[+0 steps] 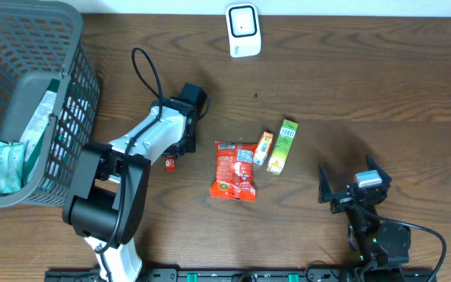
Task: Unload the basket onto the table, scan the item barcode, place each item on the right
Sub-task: 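Lower the red sachet onto the table beside the snack bag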
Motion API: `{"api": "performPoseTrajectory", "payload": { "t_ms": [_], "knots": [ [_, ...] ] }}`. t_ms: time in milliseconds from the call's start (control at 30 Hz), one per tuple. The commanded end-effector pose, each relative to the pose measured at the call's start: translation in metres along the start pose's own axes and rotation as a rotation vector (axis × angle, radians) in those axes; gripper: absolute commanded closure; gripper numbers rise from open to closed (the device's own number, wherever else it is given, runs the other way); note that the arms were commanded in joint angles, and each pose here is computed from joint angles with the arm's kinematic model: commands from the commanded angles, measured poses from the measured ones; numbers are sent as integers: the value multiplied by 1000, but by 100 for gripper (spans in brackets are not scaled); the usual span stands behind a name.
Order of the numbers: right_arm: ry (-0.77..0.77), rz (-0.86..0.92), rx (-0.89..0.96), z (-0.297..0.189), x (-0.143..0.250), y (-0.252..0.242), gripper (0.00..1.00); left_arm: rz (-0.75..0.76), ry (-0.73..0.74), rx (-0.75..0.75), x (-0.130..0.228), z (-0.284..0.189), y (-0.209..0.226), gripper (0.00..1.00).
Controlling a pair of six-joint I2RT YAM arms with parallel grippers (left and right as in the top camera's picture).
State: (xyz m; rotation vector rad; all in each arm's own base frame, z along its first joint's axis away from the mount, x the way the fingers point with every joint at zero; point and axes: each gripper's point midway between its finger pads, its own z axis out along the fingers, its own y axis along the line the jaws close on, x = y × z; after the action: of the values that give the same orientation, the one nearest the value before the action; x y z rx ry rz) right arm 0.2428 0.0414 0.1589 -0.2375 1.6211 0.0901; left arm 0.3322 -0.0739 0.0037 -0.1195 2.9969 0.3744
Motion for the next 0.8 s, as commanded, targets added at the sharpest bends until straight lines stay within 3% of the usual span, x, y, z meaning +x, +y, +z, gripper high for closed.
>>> {"api": "performPoseTrajectory", "payload": {
  "t_ms": [0, 167, 433, 600, 767],
  "knots": [
    [-2, 11, -6, 0, 0, 1, 1, -26, -43, 4, -10, -16, 4, 92],
    [-2, 11, -6, 0, 0, 1, 1, -50, -41, 175, -14, -38, -16, 93],
    [-2, 11, -6, 0, 0, 1, 1, 12, 107, 654, 3, -60, -73, 92],
    [-2, 11, -6, 0, 0, 1, 1, 89, 118, 799, 6, -61, -90, 92],
    [-2, 11, -6, 0, 0, 1, 1, 80, 121, 808, 2, -51, -87, 93]
  ]
}}
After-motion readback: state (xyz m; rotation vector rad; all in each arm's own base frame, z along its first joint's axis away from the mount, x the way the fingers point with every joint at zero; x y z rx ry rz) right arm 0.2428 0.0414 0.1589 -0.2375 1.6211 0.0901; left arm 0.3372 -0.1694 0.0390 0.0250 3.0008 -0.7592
